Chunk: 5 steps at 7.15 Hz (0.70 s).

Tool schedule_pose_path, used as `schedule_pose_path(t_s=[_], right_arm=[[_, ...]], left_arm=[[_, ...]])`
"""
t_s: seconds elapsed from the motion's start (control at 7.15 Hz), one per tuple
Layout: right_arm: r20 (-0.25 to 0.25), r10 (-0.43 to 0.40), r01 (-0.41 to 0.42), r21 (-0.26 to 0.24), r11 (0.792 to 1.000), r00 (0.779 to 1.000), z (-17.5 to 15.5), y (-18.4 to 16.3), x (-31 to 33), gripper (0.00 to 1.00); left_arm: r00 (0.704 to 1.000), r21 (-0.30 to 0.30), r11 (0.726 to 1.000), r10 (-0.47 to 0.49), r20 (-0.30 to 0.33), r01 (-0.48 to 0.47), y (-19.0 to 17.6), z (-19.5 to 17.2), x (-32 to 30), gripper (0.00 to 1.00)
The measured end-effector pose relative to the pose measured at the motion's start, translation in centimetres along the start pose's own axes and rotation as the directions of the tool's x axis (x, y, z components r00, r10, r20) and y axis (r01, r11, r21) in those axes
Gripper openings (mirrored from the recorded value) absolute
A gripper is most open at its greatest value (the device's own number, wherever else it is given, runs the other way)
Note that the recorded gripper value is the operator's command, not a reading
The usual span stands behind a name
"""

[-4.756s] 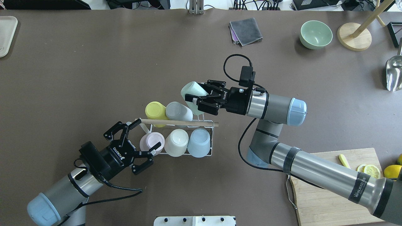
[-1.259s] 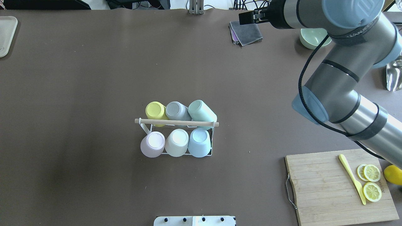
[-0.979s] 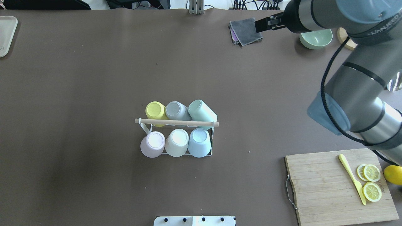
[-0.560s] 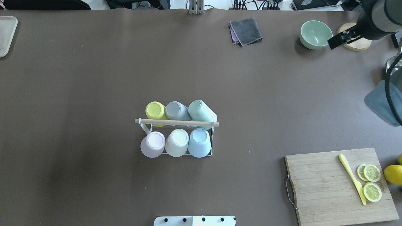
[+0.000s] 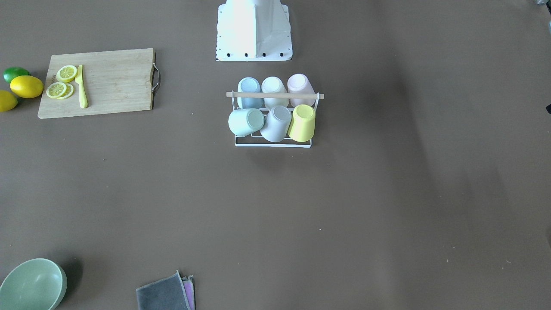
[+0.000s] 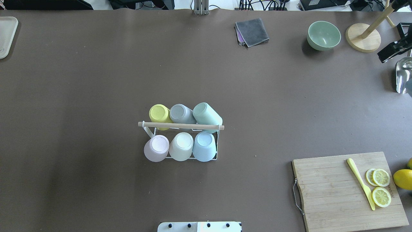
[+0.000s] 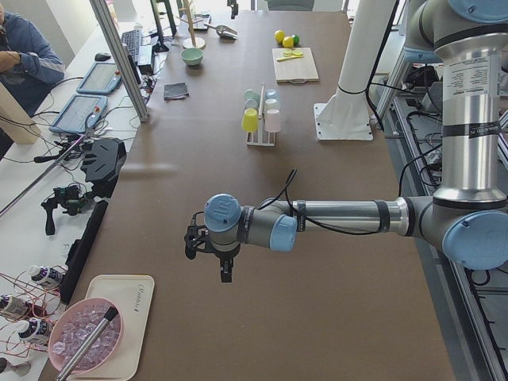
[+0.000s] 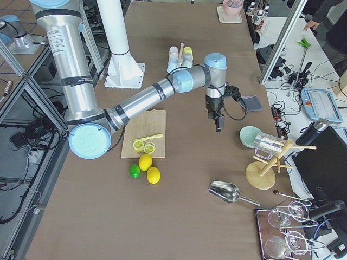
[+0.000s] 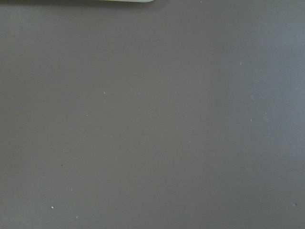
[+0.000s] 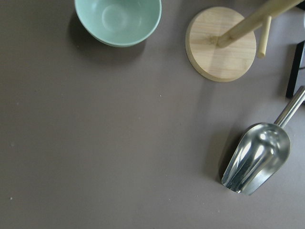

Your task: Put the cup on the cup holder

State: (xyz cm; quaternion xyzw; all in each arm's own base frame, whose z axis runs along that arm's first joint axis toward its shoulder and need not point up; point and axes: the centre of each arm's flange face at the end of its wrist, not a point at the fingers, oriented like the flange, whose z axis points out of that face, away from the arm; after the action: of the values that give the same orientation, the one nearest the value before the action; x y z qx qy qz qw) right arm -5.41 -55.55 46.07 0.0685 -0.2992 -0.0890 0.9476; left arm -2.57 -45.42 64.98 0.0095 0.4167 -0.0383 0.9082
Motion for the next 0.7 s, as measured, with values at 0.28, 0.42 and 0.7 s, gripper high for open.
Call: schedule_pose_path(t_s=[0.28,0.42,0.7], right_arm=[[0.125,0.187,-0.175,-0.097,0.980,0.974,4.0,2.4,9.0,1.00],[0.156,0.241,-0.222,-0.129,0.967,0.958,5.8,3.2,11.4,1.00],[0.202,0.273,-0.245,-0.155,0.957,0.940,8.3,3.6,13.1,1.00]], left_arm=[[1.000,-0.026,0.999,-0.021,0.002,0.021,0.3,-0.7,1.2,0.97],[1.000,-0.036,0.999,-0.020,0.004,0.020,0.9,-1.0,1.3,0.97],[1.000,-0.051,0.998,0.026,0.009,-0.026,2.9,-1.0,0.5,0.98]])
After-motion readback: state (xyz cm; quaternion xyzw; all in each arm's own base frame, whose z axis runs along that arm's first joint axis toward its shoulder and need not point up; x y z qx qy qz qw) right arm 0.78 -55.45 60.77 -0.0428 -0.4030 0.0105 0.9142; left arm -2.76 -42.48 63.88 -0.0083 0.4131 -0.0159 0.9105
